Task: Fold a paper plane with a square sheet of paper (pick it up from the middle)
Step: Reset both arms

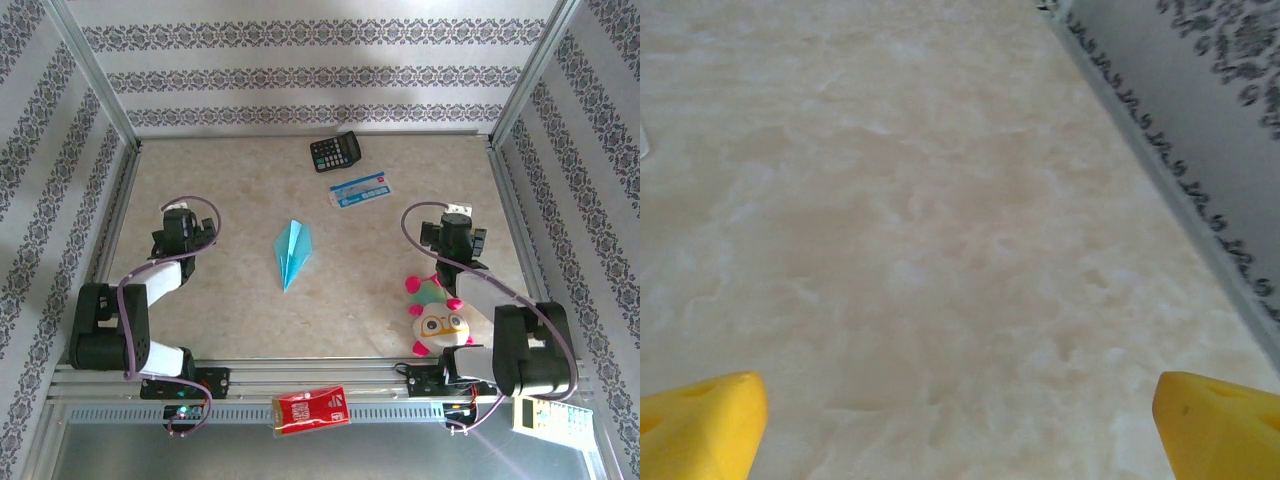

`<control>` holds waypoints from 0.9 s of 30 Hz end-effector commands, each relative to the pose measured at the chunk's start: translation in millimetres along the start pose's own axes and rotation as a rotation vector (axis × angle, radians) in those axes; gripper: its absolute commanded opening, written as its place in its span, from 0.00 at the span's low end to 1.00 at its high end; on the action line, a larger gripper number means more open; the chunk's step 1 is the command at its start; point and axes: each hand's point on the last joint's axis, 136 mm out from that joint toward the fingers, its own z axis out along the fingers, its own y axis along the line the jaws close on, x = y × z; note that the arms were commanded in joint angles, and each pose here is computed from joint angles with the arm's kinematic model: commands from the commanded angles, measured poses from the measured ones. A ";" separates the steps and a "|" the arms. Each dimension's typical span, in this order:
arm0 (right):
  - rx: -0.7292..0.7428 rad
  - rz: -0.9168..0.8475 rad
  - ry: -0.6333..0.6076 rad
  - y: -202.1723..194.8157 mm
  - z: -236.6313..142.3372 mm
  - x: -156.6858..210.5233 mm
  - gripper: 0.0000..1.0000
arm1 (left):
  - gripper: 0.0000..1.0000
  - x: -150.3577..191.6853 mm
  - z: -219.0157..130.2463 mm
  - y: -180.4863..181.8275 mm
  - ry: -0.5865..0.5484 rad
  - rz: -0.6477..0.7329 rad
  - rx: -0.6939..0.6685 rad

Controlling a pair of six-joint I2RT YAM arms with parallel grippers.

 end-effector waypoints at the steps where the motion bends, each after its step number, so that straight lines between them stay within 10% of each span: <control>1: -0.092 0.068 -0.180 9.8 4.7 -33.8 0.98 | 1.00 -33.1 1.7 -10.5 -0.193 0.002 0.082; 27: -0.305 0.050 -0.259 49.3 13.7 -26.6 0.98 | 1.00 -9.2 -0.4 -40.3 -0.303 0.084 0.255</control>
